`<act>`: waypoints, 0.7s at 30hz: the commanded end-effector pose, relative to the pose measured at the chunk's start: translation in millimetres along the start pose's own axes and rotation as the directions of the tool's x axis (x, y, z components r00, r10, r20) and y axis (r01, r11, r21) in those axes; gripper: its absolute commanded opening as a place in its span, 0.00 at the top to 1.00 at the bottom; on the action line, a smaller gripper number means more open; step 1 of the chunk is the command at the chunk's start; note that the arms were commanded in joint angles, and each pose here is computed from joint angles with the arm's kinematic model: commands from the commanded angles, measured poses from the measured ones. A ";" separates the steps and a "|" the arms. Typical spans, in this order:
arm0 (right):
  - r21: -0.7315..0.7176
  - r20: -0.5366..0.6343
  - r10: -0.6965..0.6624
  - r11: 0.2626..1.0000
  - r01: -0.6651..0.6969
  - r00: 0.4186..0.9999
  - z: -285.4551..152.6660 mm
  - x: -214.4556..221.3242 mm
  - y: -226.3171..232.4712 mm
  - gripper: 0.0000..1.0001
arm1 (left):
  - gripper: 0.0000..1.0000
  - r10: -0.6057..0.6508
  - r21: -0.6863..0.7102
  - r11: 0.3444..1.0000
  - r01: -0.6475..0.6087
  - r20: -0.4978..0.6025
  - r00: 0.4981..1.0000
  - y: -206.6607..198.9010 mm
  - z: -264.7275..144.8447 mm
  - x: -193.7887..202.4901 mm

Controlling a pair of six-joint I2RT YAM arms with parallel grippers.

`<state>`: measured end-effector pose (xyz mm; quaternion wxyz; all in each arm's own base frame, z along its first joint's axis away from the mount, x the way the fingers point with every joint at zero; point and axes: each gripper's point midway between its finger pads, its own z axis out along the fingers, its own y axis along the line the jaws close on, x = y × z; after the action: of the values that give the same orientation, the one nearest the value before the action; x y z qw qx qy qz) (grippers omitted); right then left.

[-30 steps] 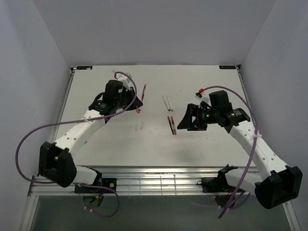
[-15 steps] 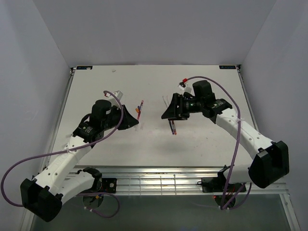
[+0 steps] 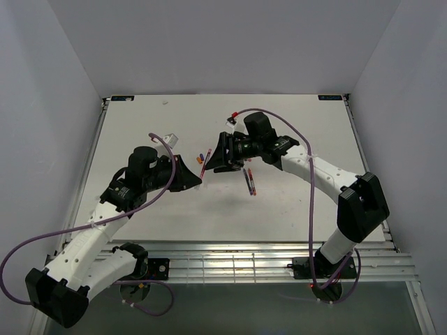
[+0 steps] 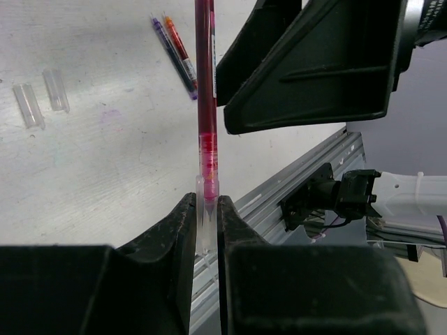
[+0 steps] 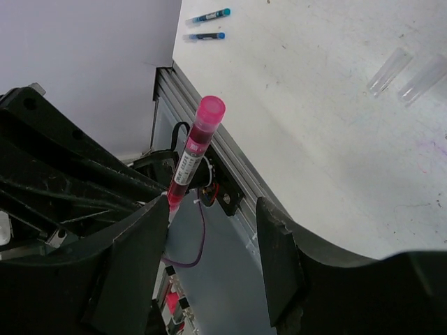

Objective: Open the pen caps

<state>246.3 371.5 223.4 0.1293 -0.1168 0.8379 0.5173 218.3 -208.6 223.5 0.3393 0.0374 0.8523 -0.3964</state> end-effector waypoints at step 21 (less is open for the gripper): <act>-0.163 -0.018 0.021 0.986 -0.024 1.000 38.5 12.7 50.3 0.92 | 0.94 0.001 0.078 0.997 0.000 -0.012 1.000 -19.2 -20.5 8.8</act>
<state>217.8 424.9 232.9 0.0835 -0.1201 0.8104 0.5673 198.1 -203.2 225.5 0.3235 0.0369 0.8550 -0.4037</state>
